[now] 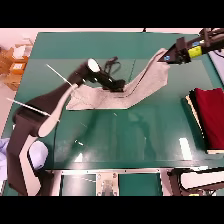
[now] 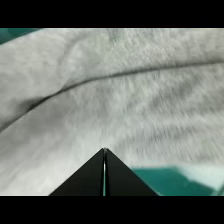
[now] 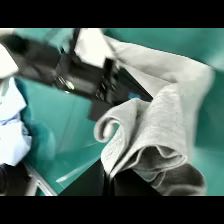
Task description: Fold the shirts.
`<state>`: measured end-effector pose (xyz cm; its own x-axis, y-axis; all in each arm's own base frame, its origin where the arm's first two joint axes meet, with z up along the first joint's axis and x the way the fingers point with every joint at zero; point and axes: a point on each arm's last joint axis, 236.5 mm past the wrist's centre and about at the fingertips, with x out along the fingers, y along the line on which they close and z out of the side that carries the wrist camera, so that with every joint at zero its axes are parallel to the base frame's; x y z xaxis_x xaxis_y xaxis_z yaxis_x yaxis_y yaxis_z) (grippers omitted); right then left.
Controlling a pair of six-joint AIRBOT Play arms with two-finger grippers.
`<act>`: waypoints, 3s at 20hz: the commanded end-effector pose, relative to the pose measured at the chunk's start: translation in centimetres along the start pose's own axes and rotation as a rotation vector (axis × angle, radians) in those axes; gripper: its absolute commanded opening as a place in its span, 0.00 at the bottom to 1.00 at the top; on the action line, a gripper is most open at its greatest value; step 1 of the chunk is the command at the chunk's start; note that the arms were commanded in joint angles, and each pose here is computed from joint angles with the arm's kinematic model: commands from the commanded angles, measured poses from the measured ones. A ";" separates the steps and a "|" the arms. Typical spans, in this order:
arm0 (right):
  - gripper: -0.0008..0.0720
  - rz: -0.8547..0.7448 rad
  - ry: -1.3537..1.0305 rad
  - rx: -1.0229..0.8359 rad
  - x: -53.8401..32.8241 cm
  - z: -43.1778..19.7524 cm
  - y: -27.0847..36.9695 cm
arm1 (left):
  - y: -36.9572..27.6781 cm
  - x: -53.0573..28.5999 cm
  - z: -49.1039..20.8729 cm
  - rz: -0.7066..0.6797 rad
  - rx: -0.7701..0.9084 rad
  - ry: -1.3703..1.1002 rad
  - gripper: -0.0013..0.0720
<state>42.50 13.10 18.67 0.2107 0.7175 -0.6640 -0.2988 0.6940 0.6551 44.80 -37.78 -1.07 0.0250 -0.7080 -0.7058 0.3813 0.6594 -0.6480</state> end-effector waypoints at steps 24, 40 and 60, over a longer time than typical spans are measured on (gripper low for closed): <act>0.74 0.059 -0.017 0.078 25.3 3.2 1.9 | 17.6 -31.4 -1.9 0.273 -0.298 -0.159 0.05; 0.35 0.003 0.148 0.381 29.4 -6.7 -8.9 | 17.6 -31.3 -1.9 0.270 -0.317 -0.162 0.05; 0.03 -0.073 -0.706 0.443 -21.2 7.6 -18.3 | 17.2 -31.1 -2.7 0.259 -0.320 -0.123 0.05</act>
<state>53.77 -5.58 22.61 0.7292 0.5497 -0.4076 -0.0041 0.5991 0.8006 48.17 -3.65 8.95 0.2037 -0.5187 -0.8304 0.0411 0.8519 -0.5220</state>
